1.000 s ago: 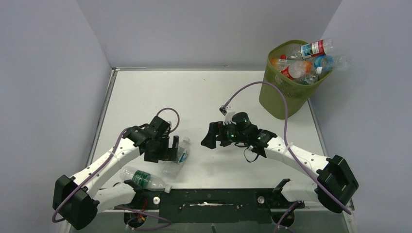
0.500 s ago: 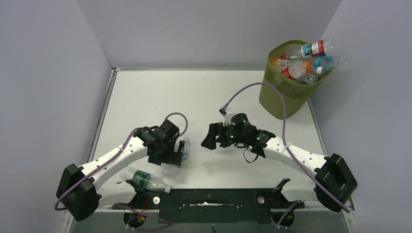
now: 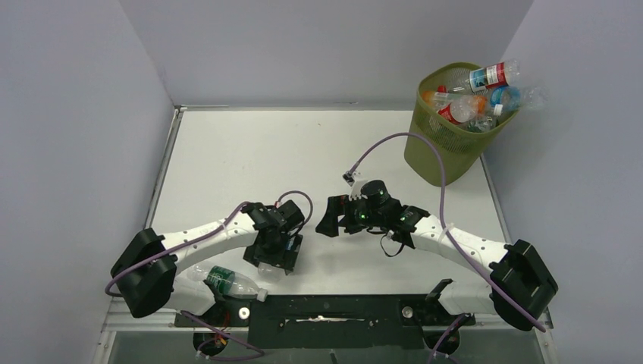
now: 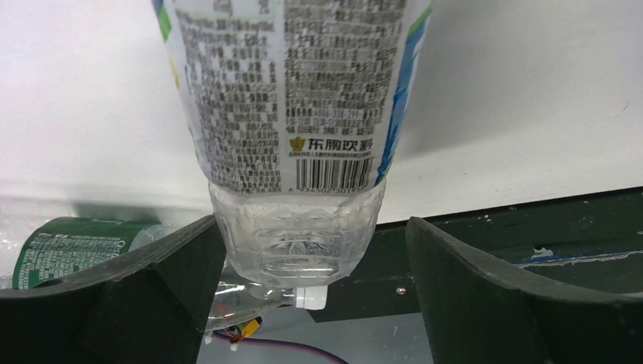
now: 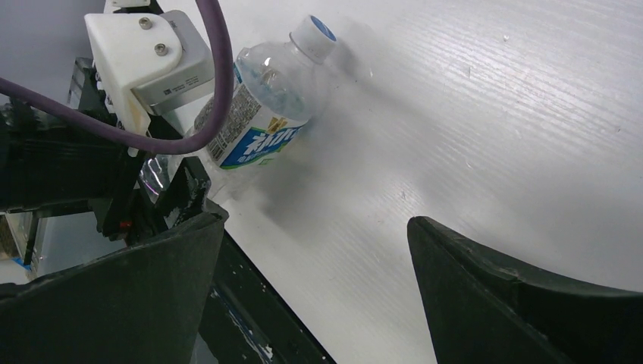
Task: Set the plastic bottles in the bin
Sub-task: Pick up the plastic bottle at the center of the board.
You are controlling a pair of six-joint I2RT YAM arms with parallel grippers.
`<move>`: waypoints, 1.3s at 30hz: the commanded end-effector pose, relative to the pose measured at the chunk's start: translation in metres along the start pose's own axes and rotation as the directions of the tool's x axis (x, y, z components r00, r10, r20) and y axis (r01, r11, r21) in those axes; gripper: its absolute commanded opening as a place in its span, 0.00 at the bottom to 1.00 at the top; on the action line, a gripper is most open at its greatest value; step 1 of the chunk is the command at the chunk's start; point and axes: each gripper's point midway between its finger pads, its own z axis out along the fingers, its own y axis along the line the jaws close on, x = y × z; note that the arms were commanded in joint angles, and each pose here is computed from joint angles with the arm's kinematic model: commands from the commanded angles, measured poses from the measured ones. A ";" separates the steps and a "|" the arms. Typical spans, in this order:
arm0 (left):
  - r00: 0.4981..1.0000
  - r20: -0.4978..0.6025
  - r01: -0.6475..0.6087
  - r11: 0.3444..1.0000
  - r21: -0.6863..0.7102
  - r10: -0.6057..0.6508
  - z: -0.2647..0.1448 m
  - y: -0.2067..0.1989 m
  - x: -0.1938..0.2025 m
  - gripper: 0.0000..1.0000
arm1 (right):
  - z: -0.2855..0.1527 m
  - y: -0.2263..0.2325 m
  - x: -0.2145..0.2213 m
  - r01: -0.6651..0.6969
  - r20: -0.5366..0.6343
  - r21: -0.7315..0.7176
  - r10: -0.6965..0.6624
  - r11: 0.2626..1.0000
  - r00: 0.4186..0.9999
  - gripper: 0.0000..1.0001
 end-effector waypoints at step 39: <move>0.933 0.352 -0.186 0.936 0.299 0.073 -0.083 -0.111 -0.075 0.47 | -0.043 -0.007 -0.048 -0.023 0.130 0.024 0.020 0.999 0.991 0.98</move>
